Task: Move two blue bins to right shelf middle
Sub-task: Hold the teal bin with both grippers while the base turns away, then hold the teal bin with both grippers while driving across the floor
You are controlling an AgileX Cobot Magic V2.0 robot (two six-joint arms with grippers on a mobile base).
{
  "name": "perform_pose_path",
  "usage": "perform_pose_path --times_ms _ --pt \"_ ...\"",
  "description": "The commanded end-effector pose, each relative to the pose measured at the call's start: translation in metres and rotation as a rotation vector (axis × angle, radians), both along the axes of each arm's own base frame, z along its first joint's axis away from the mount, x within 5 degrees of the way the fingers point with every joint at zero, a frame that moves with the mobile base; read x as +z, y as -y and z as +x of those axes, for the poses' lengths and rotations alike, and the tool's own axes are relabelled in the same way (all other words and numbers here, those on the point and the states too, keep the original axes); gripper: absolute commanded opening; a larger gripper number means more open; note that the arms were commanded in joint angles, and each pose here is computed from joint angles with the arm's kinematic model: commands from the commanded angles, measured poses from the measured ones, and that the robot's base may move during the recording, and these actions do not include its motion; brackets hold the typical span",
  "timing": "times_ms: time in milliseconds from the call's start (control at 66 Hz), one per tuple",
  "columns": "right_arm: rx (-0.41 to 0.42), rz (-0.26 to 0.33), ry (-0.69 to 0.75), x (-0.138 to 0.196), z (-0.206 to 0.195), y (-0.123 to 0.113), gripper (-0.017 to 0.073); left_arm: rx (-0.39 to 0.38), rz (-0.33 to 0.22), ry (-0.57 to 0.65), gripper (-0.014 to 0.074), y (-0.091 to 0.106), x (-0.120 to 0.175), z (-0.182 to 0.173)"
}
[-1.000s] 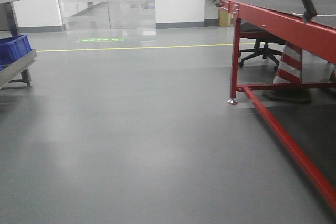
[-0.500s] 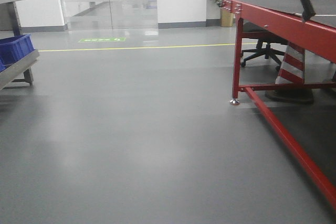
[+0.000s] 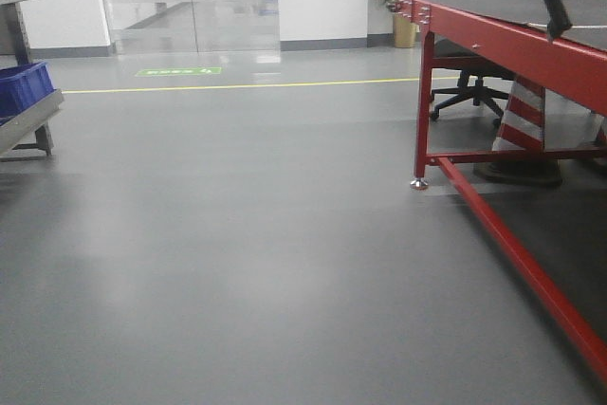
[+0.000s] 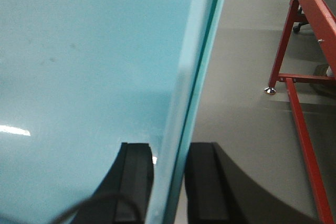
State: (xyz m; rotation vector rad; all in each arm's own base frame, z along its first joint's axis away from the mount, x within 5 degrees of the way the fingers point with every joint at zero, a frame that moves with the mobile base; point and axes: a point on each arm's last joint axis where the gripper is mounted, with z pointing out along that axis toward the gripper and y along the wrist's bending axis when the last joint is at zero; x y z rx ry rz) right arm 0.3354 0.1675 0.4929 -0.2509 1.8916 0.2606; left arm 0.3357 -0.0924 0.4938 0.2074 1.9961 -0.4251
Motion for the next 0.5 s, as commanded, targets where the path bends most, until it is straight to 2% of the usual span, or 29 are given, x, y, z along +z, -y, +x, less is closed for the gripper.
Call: perform_pose_path --times_ms 0,485 --pt "0.034 0.032 0.094 0.0130 -0.0046 -0.0027 -0.0153 -0.022 -0.133 0.113 -0.0111 0.0062 0.0227 -0.0073" --pt "0.034 0.032 0.094 0.0130 -0.0046 -0.0027 -0.0153 -0.022 -0.133 0.113 -0.0111 0.0062 0.0227 -0.0073"
